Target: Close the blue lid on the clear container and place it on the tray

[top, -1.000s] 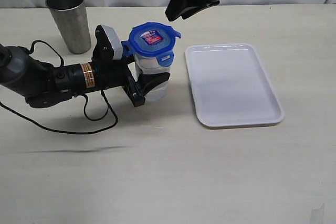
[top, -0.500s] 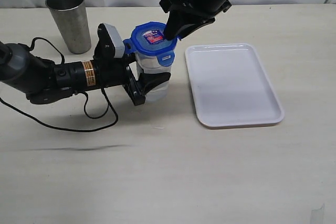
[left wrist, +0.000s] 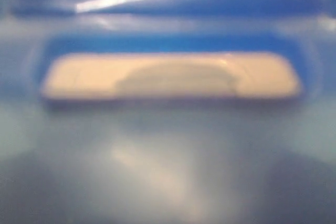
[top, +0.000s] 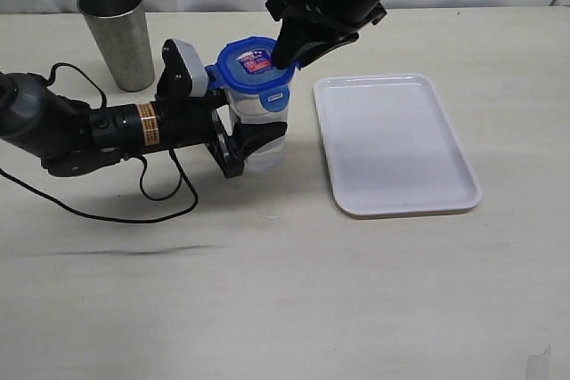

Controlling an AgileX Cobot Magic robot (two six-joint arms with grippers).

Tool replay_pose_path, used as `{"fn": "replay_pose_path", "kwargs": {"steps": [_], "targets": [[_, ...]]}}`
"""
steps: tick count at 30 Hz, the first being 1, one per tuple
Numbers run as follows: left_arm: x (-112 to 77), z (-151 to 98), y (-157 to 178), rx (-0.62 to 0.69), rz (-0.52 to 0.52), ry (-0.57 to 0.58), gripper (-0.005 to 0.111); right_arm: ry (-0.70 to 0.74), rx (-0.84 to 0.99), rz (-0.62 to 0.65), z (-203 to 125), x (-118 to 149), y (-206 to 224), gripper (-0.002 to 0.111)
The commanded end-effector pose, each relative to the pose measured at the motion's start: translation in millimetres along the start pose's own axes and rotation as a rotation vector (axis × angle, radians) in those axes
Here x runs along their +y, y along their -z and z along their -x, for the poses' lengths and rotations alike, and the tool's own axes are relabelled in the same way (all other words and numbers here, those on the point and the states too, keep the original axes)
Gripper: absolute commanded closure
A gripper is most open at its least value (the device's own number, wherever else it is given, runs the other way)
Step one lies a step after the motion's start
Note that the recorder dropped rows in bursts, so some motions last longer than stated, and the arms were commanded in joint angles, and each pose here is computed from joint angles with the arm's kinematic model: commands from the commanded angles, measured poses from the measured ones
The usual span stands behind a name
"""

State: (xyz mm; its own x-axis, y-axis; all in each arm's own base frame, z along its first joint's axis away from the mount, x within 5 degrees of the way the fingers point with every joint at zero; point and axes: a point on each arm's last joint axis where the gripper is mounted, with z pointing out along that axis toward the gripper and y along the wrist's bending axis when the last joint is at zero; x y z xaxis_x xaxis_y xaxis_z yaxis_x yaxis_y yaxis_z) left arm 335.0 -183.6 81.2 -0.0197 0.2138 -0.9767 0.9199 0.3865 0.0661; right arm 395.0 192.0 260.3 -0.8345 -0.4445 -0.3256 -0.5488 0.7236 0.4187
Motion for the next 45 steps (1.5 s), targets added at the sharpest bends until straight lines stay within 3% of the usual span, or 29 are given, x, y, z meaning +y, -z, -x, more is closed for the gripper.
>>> {"fn": "replay_pose_path", "kwargs": {"steps": [1, 7, 13, 21, 30, 45], "targets": [[-3.6, -7.2, -1.3, 0.069, -0.015, -0.017, 0.107, -0.012, 0.051, 0.071, -2.0, -2.7, -24.0, 0.070], [-3.6, -7.2, -1.3, 0.069, -0.015, -0.017, 0.107, -0.011, 0.063, 0.137, -1.7, -7.5, -42.6, 0.071], [-3.6, -7.2, -1.3, 0.069, -0.015, -0.017, 0.107, -0.008, 0.084, 0.141, -3.3, -13.2, -53.6, 0.083], [-3.6, -7.2, -1.3, 0.069, -0.015, -0.017, 0.107, -0.005, 0.100, 0.129, -4.6, -18.0, -58.4, 0.083], [-3.6, -7.2, -1.3, 0.069, -0.015, -0.017, 0.107, 0.082, 0.060, 0.084, -2.3, -7.6, -32.7, 0.059], [-3.0, -8.0, -1.2, 0.077, -0.008, -0.013, 0.107, 0.186, -0.058, 0.056, 1.2, 18.4, 16.4, 0.053]]}}
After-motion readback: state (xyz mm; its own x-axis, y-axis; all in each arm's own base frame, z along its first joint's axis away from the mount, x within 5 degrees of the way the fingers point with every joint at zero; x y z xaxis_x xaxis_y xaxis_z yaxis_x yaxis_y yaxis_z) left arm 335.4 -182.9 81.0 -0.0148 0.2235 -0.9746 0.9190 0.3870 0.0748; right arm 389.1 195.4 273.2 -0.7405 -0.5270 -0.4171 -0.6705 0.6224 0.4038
